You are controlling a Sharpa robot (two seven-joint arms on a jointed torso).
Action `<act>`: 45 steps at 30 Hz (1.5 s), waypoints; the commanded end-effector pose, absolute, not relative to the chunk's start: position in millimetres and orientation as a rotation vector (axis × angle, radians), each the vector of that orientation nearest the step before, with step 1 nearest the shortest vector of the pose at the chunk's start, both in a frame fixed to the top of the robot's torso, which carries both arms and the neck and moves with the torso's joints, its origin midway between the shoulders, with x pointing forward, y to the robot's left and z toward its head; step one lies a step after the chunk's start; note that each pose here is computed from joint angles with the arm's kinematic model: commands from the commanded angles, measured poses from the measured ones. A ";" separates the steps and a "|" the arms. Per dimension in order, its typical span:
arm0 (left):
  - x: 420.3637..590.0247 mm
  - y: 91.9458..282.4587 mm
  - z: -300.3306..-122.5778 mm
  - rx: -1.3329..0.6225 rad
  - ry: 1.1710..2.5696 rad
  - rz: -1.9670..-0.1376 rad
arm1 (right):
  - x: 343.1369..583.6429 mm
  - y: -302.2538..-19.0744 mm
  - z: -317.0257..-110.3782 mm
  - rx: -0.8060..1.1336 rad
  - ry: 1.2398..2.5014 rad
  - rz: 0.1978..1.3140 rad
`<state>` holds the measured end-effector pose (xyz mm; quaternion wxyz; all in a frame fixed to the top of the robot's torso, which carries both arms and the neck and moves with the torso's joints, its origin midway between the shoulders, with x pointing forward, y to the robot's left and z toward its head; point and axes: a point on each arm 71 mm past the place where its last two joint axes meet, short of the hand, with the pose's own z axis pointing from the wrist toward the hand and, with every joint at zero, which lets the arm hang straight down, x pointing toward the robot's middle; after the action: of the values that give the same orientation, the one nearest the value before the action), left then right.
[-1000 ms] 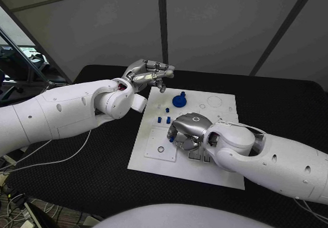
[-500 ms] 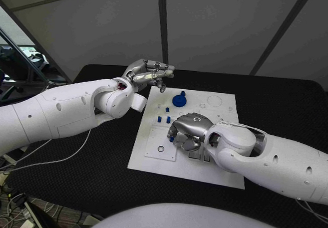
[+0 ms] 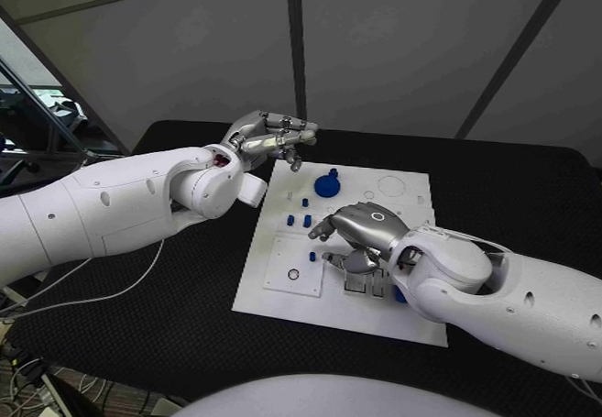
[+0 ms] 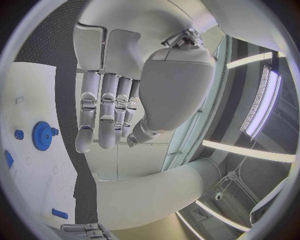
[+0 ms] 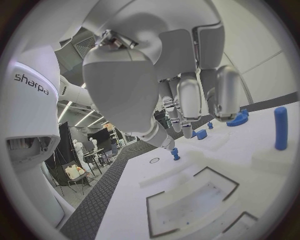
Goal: Assemble the parts on the task board
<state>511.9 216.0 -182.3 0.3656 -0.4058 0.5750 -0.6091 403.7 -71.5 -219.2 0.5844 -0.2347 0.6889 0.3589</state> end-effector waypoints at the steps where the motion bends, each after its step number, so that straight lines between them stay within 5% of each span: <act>1: 512.0 215.4 -181.2 -1.042 1.482 -1.580 | 400.5 -83.2 -210.9 -0.490 1.579 0.855; 15: 511.4 219.2 -180.9 -1.039 1.473 -1.578 | 435.0 -163.6 -180.0 -0.366 1.702 0.628; 45: 511.0 220.7 -181.0 -1.041 1.476 -1.575 | 451.8 -148.7 -206.2 -0.513 1.804 0.516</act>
<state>511.1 221.7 -182.8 0.3672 -0.4068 0.5757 -0.6068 452.8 -149.0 -204.7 0.5698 -0.2036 0.7619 0.2310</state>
